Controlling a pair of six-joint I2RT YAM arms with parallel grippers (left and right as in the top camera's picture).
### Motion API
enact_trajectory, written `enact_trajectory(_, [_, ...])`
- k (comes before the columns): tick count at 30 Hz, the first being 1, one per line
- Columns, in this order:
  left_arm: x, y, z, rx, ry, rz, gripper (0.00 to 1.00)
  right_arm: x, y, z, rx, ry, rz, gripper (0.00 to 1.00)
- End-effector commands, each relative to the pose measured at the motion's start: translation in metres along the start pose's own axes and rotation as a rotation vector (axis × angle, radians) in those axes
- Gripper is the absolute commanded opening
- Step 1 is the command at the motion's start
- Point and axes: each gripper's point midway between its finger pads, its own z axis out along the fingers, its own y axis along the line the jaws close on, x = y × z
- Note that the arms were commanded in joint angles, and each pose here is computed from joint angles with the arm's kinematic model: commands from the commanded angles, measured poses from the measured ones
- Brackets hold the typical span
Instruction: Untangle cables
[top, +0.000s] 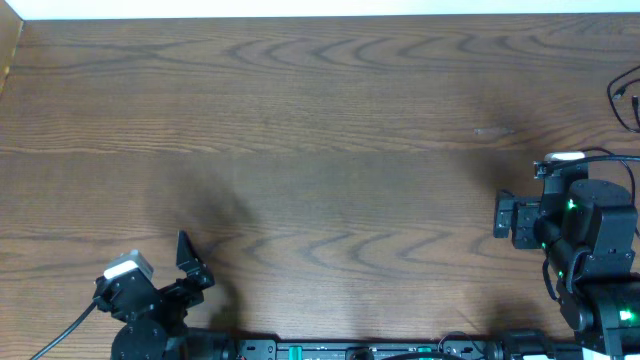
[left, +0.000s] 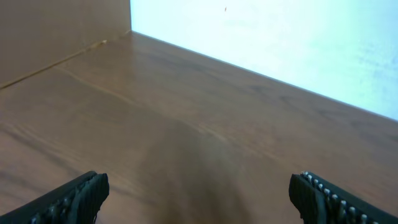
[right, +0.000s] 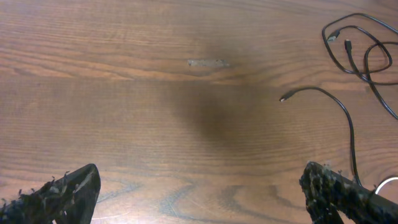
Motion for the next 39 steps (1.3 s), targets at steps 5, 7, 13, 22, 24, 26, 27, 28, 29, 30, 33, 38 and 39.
enact_trajectory(5, [0.013,-0.006,0.027,0.001,-0.032,-0.025,0.98,0.001,-0.003,-0.001,0.014,-0.004,0.02,0.99])
enact_trajectory(7, [0.021,-0.009,0.039,0.004,-0.043,-0.03,0.98,0.001,-0.003,-0.001,0.014,-0.004,0.02,0.99])
enact_trajectory(13, [0.044,-0.012,0.064,0.01,-0.061,-0.058,0.98,0.001,-0.003,-0.001,0.014,-0.004,0.02,0.99])
enact_trajectory(22, [0.079,-0.008,0.082,-0.008,-0.018,-0.159,0.98,0.001,-0.003,-0.001,0.014,-0.004,0.02,0.99])
enact_trajectory(24, [0.086,-0.007,0.084,-0.014,-0.005,-0.162,0.98,0.001,-0.003,-0.001,0.014,-0.004,0.02,0.99])
enact_trajectory(26, [0.087,-0.005,0.085,-0.021,-0.006,-0.162,0.98,0.001,-0.003,-0.001,0.014,-0.004,0.02,0.99])
enact_trajectory(27, [0.086,-0.003,0.085,-0.028,-0.011,-0.166,0.98,0.001,-0.003,-0.001,0.014,-0.004,0.02,0.99])
enact_trajectory(28, [0.085,-0.001,0.086,-0.037,-0.018,-0.171,0.98,0.001,-0.003,-0.001,0.014,-0.004,0.02,0.99])
enact_trajectory(29, [0.083,0.002,0.086,-0.048,-0.027,-0.176,0.98,0.001,-0.003,-0.001,0.014,-0.004,0.02,0.99])
enact_trajectory(30, [0.082,0.004,0.087,-0.058,-0.034,-0.182,0.98,0.001,-0.003,-0.001,0.014,-0.004,0.02,0.99])
enact_trajectory(33, [0.079,0.008,0.088,-0.073,-0.056,-0.193,0.98,0.001,-0.003,-0.001,0.014,-0.004,0.02,0.99])
enact_trajectory(38, [0.068,0.004,0.091,-0.046,-0.128,-0.224,0.98,0.001,-0.003,-0.001,0.014,-0.003,0.02,0.99])
enact_trajectory(39, [0.064,0.002,0.094,-0.028,-0.168,-0.24,0.98,0.001,-0.003,-0.001,0.014,-0.003,0.02,0.99])
